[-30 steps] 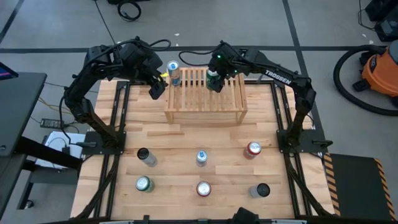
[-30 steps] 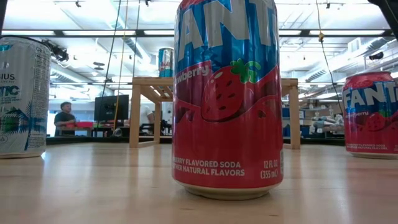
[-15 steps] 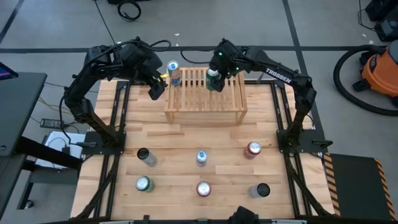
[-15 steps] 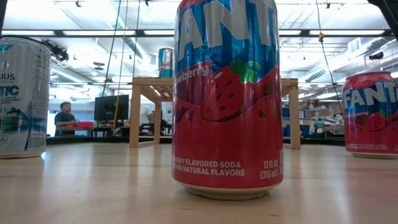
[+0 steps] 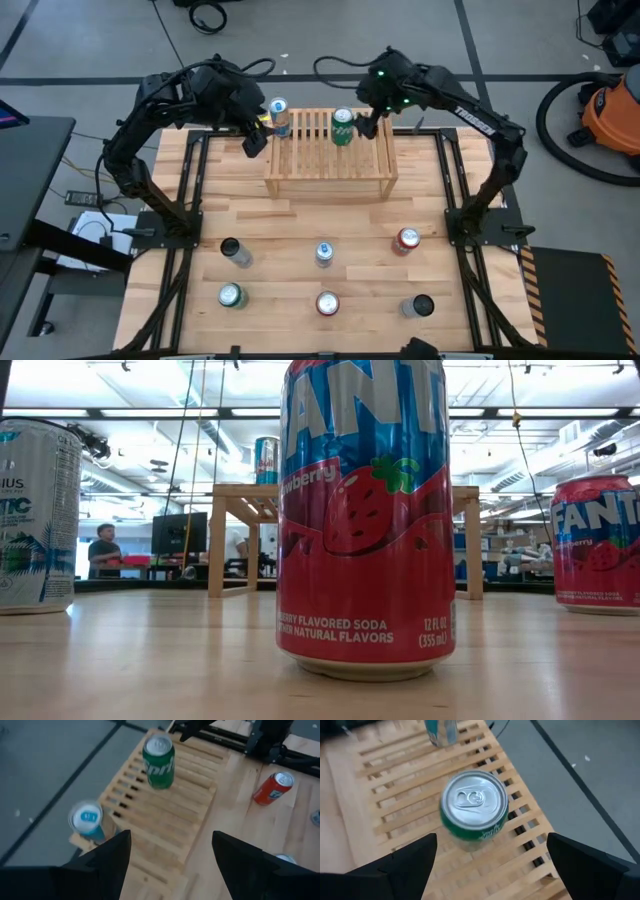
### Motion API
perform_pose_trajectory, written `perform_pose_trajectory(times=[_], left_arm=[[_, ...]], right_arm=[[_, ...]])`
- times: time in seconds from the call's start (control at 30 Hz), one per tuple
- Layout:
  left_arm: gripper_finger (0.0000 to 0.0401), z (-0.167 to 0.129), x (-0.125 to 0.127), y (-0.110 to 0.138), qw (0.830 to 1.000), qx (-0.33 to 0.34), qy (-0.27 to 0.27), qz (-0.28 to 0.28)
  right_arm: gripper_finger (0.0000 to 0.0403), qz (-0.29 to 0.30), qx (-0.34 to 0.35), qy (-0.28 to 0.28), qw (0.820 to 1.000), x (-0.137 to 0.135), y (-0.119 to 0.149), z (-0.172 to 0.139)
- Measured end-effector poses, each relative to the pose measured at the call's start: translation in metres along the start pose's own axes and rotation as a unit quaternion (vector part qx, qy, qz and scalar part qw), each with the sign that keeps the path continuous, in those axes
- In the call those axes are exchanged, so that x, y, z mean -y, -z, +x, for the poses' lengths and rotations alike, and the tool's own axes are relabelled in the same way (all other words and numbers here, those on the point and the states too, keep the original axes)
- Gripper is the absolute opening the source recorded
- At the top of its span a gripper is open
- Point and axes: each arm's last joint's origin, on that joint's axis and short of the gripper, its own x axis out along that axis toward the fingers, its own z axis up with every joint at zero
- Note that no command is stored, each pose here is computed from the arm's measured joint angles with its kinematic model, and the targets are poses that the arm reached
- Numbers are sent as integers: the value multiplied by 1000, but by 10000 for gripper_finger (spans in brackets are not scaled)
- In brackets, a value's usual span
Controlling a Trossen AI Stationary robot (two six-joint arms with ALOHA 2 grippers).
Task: Place canned beverage on shelf
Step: Align the green soda can with the blue soda can on the shelf
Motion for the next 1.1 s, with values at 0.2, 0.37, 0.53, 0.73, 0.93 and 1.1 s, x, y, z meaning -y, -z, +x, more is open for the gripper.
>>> perform_pose_trajectory(times=[0.2,0.37,0.53,0.73,0.93,1.1], left_arm=[[279,10,2,-8,1000,19,1,18],[280,19,4,-11,999,15,19,34],[280,31,10,-16,996,19,76,31],[279,41,14,-26,995,50,82,-5],[279,43,17,-31,994,69,81,-11],[279,41,20,-41,988,118,86,-46]], right_arm=[[387,-2,47,1,999,-6,4,-41],[387,18,75,2,997,-9,11,-70],[387,27,87,5,996,-11,23,-99],[387,28,99,6,995,-13,36,-124],[388,47,107,5,993,-14,43,-138],[387,47,106,7,993,-15,48,-143]])
